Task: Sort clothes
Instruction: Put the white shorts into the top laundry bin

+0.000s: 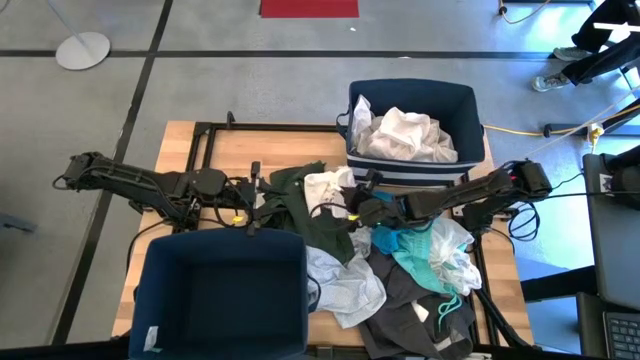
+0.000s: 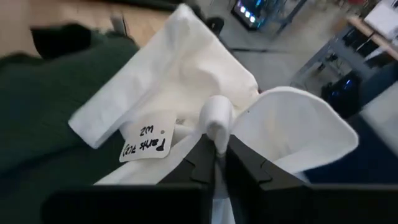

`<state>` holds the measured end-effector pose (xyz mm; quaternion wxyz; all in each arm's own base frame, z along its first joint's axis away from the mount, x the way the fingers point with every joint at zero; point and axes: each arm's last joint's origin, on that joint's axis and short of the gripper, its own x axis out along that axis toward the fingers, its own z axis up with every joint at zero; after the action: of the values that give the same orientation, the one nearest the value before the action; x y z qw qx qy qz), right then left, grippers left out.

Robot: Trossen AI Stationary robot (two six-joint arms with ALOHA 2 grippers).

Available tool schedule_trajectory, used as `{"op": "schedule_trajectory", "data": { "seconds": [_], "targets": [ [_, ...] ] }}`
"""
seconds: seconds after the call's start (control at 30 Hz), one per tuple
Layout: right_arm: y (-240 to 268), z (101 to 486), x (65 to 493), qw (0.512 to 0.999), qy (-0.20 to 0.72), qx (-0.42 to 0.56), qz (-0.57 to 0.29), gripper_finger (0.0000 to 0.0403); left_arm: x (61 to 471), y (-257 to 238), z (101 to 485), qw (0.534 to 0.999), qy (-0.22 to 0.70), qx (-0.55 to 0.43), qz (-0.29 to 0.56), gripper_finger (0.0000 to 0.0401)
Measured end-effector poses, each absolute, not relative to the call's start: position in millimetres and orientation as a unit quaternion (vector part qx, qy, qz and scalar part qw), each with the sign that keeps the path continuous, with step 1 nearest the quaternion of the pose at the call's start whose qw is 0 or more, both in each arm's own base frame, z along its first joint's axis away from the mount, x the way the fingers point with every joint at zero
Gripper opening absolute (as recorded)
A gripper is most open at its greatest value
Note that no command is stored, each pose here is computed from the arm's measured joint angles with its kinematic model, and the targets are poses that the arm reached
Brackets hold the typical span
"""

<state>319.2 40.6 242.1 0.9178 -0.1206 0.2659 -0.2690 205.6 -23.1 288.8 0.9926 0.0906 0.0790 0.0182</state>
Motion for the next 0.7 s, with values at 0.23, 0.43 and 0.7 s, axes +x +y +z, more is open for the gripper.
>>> {"op": "schedule_trajectory", "data": {
  "seconds": [0.23,0.43,0.7],
  "targets": [
    [45,268,305,0.921,0.233,-0.142,-0.276,0.0031,206,-23,289,0.993,0.079,0.091,0.018,0.0166],
    [40,291,291,0.928,0.203,-0.138,-0.280,0.0032,206,-23,289,0.993,0.079,0.091,0.018,0.0166],
    [35,343,273,0.916,0.186,-0.182,-0.304,0.0032,206,-23,289,0.993,0.079,0.091,0.018,0.0166]
  ]
}}
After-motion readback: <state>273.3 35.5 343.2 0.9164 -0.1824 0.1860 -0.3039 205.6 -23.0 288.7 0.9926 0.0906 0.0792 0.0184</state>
